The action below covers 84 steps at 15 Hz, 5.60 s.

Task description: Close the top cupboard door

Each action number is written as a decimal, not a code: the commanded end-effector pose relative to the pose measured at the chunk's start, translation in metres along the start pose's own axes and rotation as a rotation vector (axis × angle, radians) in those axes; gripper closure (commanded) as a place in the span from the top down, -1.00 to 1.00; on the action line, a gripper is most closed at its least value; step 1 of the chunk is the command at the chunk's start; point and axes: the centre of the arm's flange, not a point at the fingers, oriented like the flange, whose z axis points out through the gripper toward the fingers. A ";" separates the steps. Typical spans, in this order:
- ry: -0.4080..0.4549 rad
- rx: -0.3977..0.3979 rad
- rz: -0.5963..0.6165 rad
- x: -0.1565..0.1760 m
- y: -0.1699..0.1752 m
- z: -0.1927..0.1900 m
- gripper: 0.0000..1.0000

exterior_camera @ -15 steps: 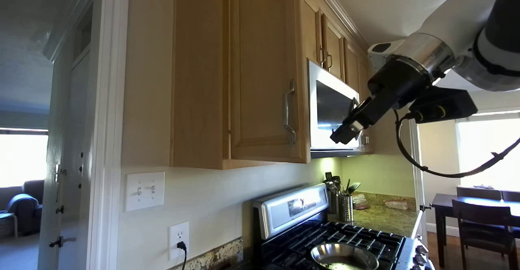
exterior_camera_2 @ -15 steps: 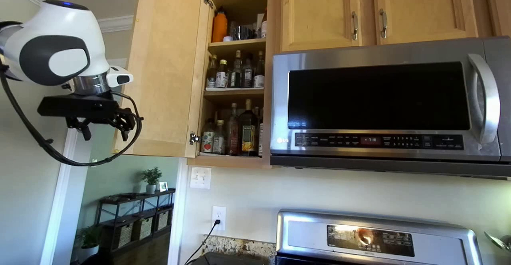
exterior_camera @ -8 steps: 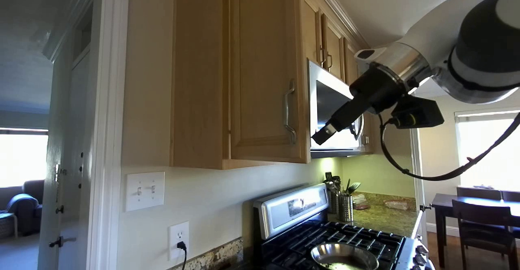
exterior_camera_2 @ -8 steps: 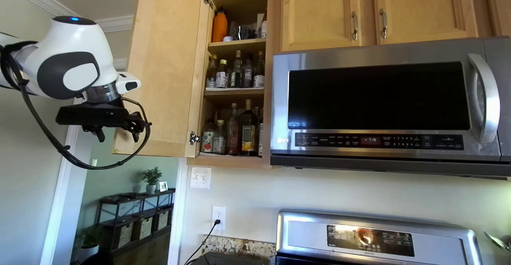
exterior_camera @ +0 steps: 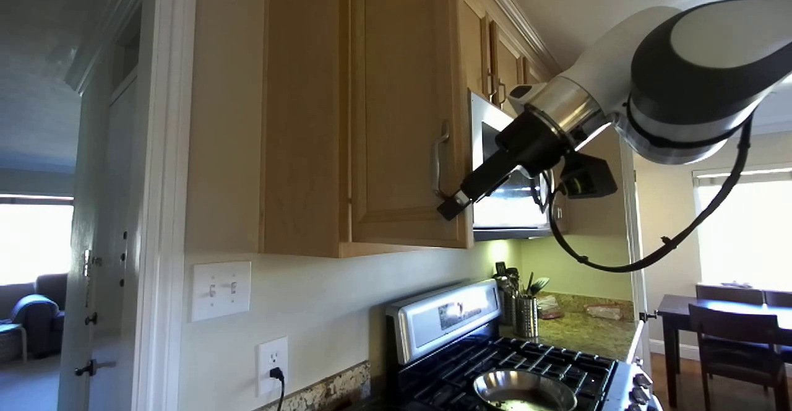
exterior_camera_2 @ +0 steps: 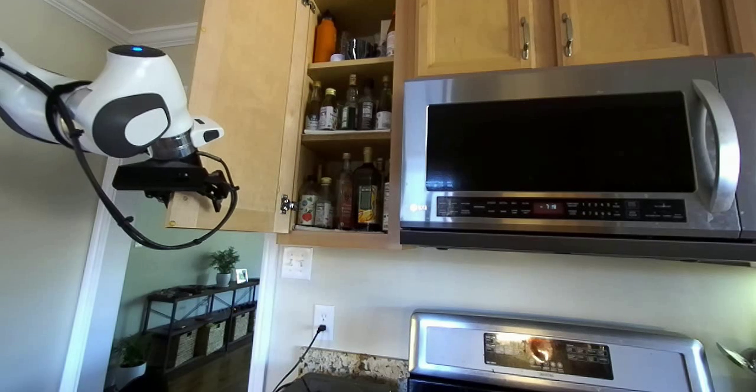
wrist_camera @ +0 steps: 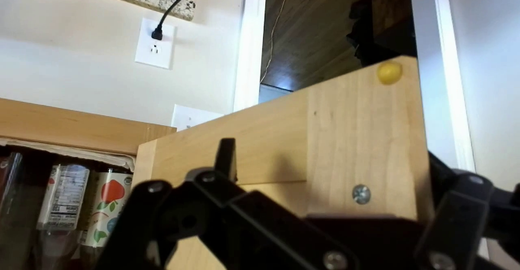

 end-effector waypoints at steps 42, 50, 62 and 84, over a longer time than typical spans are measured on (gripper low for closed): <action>-0.485 -0.124 -0.043 -0.039 0.082 -0.010 -0.96; -0.200 -0.308 0.047 0.009 0.096 -0.027 -0.95; -0.128 -0.477 0.132 0.030 0.211 -0.030 -0.95; -0.241 -0.347 0.224 0.110 0.321 0.041 1.00</action>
